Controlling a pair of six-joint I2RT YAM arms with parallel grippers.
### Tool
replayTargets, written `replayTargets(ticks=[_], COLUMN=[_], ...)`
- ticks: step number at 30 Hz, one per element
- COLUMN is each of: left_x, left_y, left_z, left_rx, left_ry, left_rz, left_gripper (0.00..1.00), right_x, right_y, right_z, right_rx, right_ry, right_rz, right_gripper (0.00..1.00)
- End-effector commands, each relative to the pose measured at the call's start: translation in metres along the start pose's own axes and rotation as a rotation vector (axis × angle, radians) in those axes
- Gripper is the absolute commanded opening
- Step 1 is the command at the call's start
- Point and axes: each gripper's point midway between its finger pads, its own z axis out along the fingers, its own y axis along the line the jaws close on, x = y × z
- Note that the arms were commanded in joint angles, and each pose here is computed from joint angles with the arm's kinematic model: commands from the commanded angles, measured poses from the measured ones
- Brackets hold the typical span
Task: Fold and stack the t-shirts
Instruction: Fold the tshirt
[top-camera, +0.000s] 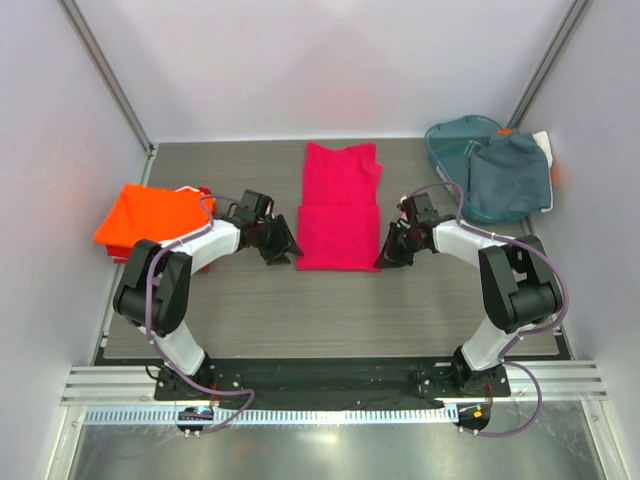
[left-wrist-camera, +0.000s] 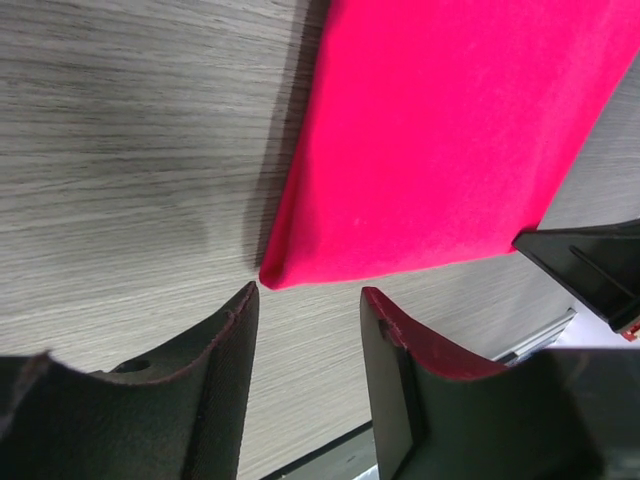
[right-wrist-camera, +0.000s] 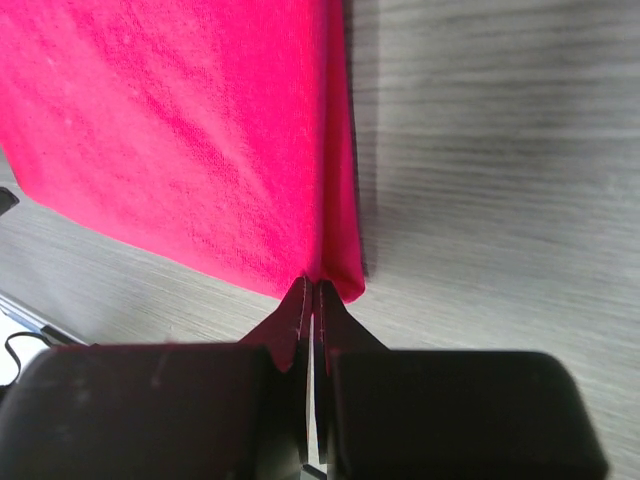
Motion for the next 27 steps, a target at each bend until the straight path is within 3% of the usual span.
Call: replayTargets(ticks=[1, 10, 19, 27], left_x=[-0.002, 0.014, 0.033, 0.033], left_y=[0.002, 0.003, 0.009, 0.013], left_z=[0.007, 0.013, 0.025, 0.03], left_rx=[0.001, -0.002, -0.024, -0.05], left_ry=[-0.01, 0.008, 0.038, 0.032], left_rz=[0.025, 0.026, 0.027, 0.025], left_gripper=[0.46, 0.43, 0.45, 0.45], right_x=[0.001, 0.017, 0.018, 0.017], right_y=[0.002, -0.017, -0.028, -0.034], right_z=[-0.01, -0.002, -0.005, -0.003], right_rx=[0.005, 0.058, 0.107, 0.136], right_ry=[-0.03, 0.001, -0.026, -0.014], right_rz=[-0.004, 0.017, 0.02, 0.005], right_gripper=[0.03, 0.08, 0.45, 0.46])
